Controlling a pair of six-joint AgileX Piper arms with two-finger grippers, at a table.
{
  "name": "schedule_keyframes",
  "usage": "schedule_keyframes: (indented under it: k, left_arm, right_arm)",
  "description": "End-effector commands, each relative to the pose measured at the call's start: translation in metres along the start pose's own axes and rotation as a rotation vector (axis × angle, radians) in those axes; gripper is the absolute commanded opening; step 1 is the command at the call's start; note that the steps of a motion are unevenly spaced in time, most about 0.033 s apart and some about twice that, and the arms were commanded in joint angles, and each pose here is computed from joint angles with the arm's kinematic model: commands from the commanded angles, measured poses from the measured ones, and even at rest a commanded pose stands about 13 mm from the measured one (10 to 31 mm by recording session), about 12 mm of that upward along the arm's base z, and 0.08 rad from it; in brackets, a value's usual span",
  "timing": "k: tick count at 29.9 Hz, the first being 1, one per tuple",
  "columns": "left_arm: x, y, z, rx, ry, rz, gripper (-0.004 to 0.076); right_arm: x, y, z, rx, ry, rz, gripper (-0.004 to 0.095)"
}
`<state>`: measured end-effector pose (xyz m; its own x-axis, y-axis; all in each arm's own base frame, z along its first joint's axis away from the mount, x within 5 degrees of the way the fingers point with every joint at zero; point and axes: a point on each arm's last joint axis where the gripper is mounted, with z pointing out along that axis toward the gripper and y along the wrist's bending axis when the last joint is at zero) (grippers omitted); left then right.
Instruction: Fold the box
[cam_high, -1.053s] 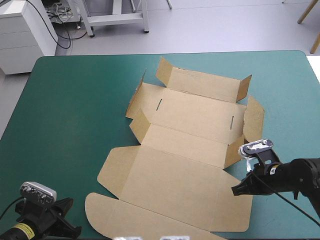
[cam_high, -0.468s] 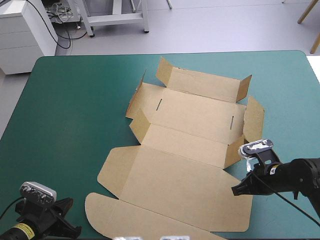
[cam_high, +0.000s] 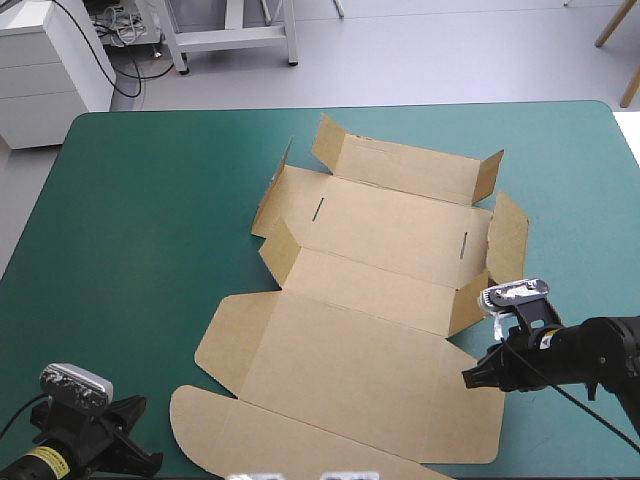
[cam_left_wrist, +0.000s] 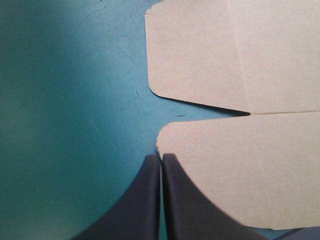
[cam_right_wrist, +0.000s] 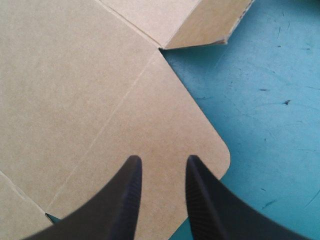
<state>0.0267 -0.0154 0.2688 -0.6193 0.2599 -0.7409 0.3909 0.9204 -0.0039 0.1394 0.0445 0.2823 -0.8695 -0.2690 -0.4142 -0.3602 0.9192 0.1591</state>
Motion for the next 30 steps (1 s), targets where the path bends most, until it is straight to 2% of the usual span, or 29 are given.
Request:
schedule_keyframes:
  k: [1, 5, 8, 25, 30]
  left_arm:
    - [-0.01, -0.001, -0.004, 0.009, -0.068, -0.013, -0.0008]
    - [-0.01, -0.001, -0.004, 0.009, -0.068, -0.013, -0.0008]
    - [-0.01, -0.001, -0.004, 0.009, -0.068, -0.013, -0.0008]
    - [-0.01, -0.001, -0.004, 0.009, -0.068, -0.013, -0.0008]
    - [-0.01, -0.001, -0.004, 0.009, -0.068, -0.013, -0.0008]
  right_arm:
    - [-0.006, 0.001, -0.006, -0.002, -0.047, 0.002, 0.0445]
    - [-0.005, 0.002, -0.006, -0.005, -0.035, -0.005, 0.0637]
    - [-0.005, 0.002, -0.006, -0.005, -0.032, -0.011, 0.0702]
    - [-0.005, 0.002, -0.006, -0.004, -0.03, -0.013, 0.0699]
    - [-0.01, 0.005, -0.023, -0.005, -0.008, -0.029, 0.0699]
